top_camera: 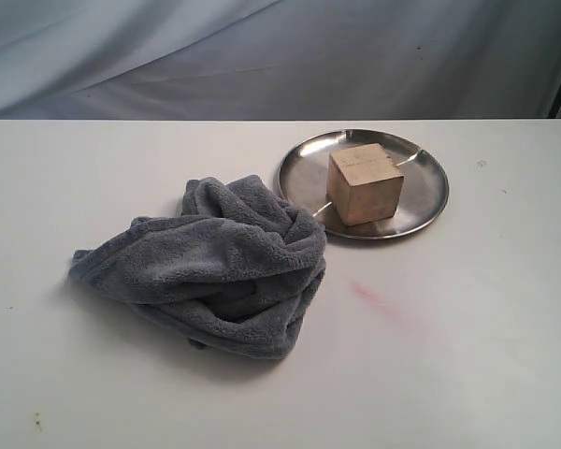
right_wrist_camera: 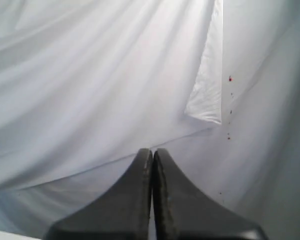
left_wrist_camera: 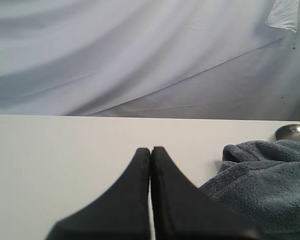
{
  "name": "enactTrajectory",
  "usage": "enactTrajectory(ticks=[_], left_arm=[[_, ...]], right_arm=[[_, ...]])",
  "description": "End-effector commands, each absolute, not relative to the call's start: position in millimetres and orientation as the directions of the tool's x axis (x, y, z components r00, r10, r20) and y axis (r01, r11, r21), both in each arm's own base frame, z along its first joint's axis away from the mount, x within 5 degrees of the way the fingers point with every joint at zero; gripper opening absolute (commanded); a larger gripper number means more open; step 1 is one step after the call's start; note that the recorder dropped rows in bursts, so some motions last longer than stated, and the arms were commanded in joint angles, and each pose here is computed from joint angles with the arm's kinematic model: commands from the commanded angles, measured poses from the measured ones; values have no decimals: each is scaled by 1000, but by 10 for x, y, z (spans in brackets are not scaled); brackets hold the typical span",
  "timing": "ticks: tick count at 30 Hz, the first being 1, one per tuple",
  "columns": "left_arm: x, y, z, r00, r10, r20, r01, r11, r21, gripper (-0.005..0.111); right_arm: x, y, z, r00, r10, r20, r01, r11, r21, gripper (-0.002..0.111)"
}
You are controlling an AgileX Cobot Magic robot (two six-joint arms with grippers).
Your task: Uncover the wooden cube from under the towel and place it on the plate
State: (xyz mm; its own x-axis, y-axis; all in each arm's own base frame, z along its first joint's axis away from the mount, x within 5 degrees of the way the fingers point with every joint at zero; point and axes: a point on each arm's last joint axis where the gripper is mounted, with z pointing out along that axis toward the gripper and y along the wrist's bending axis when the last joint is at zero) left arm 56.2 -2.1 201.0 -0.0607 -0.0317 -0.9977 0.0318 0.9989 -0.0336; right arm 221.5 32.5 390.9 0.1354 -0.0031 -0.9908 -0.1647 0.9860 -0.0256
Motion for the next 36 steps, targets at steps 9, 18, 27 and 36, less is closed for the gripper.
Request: enactTrajectory(ticks=[9,18,27,36], left_arm=[[563,-22,2000,-59,-31,-998,32,999,-33,1],[563,-22,2000,-60,-33,-998,32,999,-35,1],[563,-22,2000,-59,-31,-998,32,999,-33,1],[563,-22,2000,-60,-34,-998,32,999,-36,1]], right_arm=[[1541,227,3995,293,41,-955,-160,987,-7,0],[1036,161,3831,369,25,-929,-148,988,-32,0],[826,122,3720,328,17,-944,-135,990,-29,0],[587,85,3742,374,17,-927,-125,992,-33,0]])
